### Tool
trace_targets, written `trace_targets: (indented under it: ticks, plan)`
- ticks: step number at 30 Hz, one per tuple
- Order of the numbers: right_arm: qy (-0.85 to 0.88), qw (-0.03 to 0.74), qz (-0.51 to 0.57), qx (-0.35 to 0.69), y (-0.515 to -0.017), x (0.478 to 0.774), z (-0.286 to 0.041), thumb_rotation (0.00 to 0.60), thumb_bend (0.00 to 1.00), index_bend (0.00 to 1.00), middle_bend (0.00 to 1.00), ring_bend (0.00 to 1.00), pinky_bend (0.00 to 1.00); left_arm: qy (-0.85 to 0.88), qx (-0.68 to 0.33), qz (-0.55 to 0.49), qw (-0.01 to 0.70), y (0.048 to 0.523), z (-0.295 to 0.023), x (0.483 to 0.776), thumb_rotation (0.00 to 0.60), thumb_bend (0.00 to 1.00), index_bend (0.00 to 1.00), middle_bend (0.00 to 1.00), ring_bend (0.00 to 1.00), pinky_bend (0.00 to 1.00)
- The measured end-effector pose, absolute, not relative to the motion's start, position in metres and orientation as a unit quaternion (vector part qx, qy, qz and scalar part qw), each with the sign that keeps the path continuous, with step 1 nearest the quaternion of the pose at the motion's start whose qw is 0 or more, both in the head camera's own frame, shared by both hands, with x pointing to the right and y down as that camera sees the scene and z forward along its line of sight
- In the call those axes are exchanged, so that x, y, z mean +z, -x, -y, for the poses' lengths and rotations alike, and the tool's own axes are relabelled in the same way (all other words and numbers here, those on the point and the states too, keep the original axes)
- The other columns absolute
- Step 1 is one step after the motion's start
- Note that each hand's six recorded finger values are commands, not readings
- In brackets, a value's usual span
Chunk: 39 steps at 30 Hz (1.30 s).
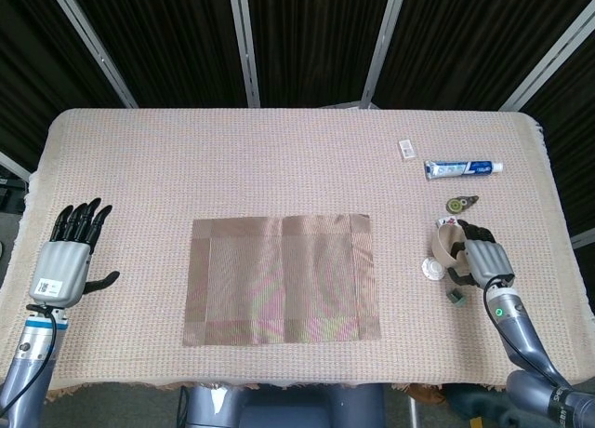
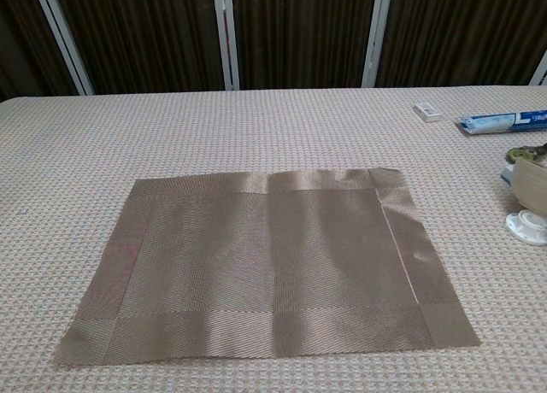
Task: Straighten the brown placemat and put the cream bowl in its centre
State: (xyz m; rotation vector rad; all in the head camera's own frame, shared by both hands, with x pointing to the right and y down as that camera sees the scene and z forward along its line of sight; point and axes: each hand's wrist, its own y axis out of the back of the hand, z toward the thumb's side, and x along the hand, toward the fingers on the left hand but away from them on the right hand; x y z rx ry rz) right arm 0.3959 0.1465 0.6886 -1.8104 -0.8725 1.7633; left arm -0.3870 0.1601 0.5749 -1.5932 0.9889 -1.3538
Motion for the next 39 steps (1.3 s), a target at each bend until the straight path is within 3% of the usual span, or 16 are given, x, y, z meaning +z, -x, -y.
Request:
trace_targets:
  ticks: [4,12,24,32,39]
  plan:
    - [0.662,0.246,0.323,0.63,-0.39,0.685,-0.145,0.6,0.39,0.8,0.01,0.0,0.0,0.632,-0.534,-0.394,0.401,0.388,-0.16,0.573,0.6,0.0,0.0,0.0,0.0,0.0]
    - [0.681,0.307,0.327,0.579,-0.36,0.662,-0.137,0.6,0.38,0.8,0.02,0.0,0.0,0.634,-0.534,-0.396,0.395,0.39,-0.159,0.573,0.6,0.0,0.0,0.0,0.0,0.0]
    - [0.727,0.47,0.197,0.461,-0.243,0.627,-0.123,0.6,0.38,0.8,0.05,0.0,0.0,0.636,-0.534,-0.401,0.386,0.393,-0.157,0.572,0.6,0.0,0.0,0.0,0.0,0.0]
    - [0.743,0.529,0.109,0.396,-0.161,0.645,-0.125,0.6,0.38,0.8,0.07,0.0,0.0,0.634,-0.54,-0.407,0.376,0.401,-0.154,0.572,0.6,0.0,0.0,0.0,0.0,0.0]
    - [0.726,0.574,0.063,0.373,-0.128,0.671,-0.141,0.6,0.38,0.8,0.07,0.0,0.0,0.633,-0.543,-0.413,0.366,0.407,-0.153,0.572,0.6,0.0,0.0,0.0,0.0,0.0]
